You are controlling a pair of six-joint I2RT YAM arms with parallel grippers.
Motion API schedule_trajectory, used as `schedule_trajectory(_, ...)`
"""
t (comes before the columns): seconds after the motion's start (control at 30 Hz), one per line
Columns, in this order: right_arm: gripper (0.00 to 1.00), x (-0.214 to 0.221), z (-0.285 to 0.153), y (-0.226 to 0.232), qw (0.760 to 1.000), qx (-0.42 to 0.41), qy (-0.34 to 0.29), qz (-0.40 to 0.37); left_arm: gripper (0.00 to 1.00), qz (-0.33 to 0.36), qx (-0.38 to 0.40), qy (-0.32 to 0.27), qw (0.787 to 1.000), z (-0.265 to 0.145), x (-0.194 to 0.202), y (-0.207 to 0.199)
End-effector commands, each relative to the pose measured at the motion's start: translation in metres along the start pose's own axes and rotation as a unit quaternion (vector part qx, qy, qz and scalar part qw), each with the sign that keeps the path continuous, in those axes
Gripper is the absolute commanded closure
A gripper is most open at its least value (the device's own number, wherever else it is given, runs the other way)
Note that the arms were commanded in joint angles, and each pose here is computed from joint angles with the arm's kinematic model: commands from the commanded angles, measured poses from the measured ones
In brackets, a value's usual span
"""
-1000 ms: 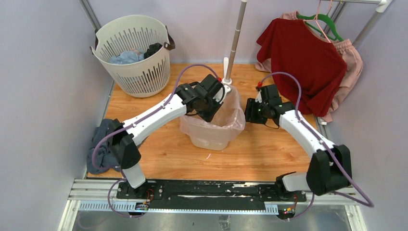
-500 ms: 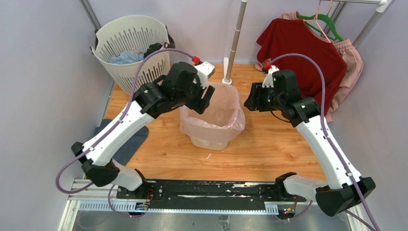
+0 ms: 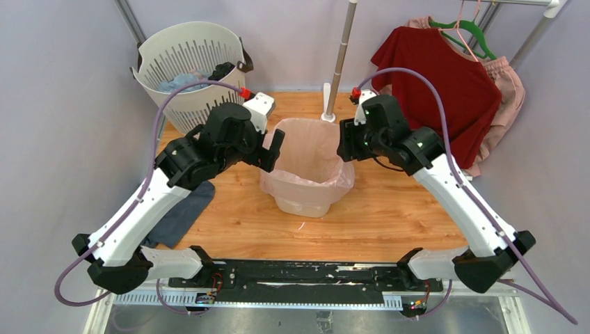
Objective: Put the trash bags into the trash bin
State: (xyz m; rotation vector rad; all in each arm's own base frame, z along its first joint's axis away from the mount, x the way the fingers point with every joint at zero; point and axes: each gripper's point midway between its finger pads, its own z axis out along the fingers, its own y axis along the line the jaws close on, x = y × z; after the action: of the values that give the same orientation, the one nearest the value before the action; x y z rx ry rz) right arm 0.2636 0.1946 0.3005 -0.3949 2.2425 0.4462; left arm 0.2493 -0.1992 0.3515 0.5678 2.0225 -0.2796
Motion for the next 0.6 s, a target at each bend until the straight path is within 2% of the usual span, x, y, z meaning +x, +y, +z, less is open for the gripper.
schedule_trajectory(0.0,0.46,0.008,0.008,-0.022,0.996,0.087,0.028,0.005,0.0,-0.013,-0.015,0.037,0.999,0.021,0.026,0.005)
schedule_trajectory(0.17,0.46,0.015,0.018,-0.028,0.991,0.127,0.041,0.009,0.0,-0.021,-0.01,0.055,0.998,0.04,0.04,0.003)
schedule_trajectory(0.57,0.47,0.021,0.033,-0.009,0.989,0.133,0.06,-0.014,0.0,-0.03,-0.007,0.104,0.994,0.064,0.066,0.001)
